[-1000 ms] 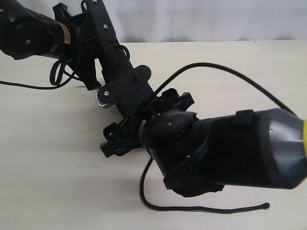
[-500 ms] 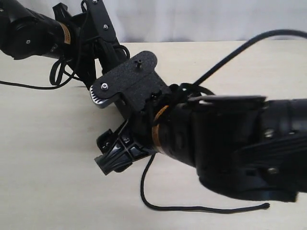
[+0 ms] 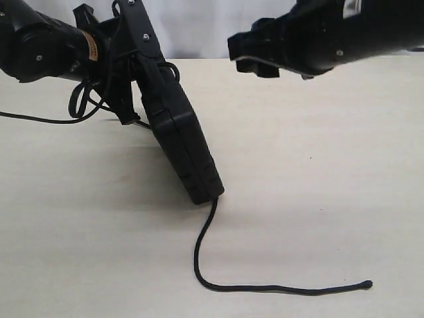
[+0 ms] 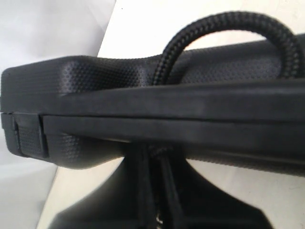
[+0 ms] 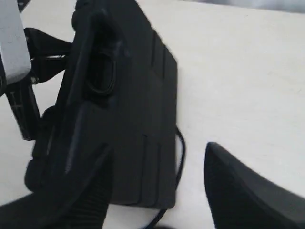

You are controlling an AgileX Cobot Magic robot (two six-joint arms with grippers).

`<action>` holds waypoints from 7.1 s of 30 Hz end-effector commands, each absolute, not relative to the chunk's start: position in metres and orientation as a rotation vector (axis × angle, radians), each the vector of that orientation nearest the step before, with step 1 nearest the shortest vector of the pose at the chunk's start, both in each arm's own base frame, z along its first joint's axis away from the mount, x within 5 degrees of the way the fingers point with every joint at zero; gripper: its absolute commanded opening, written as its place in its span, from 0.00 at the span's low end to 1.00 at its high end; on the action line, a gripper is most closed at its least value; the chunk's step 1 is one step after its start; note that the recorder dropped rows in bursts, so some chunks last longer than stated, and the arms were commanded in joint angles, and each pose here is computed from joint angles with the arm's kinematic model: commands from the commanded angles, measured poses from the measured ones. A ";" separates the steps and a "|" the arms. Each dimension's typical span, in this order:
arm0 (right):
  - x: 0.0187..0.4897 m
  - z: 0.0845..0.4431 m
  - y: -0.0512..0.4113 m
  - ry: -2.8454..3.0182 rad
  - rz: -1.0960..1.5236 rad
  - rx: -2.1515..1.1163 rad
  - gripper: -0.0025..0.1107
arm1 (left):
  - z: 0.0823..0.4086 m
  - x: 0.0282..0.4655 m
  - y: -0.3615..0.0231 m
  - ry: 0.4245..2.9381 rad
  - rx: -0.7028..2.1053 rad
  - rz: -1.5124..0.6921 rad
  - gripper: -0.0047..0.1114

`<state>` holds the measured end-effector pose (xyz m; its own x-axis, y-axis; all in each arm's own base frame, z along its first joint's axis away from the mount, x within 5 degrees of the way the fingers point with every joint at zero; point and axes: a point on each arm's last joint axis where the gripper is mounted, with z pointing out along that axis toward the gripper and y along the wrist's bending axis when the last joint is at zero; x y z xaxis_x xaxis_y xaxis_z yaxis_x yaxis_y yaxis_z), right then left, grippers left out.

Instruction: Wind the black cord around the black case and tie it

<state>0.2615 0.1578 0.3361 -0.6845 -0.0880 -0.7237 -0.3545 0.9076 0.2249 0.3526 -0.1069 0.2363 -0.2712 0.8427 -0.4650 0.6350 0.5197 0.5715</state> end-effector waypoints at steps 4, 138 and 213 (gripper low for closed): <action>0.370 0.307 0.179 2.399 1.116 -0.488 0.48 | 0.235 0.351 -0.111 2.002 1.202 0.335 0.04; 0.363 0.264 0.235 2.397 0.606 -1.030 0.06 | 0.188 0.337 -0.087 1.794 1.238 0.376 0.42; 0.399 0.253 0.203 2.527 0.797 -0.621 0.06 | 0.145 0.346 -0.096 1.834 1.240 0.273 0.21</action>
<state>0.3976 0.2057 0.2475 -0.8137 -0.3020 -0.4967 -0.5305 0.7352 0.4220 0.3459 -0.0938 0.1454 -0.1206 0.8404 -0.5284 0.6440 0.4713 0.6026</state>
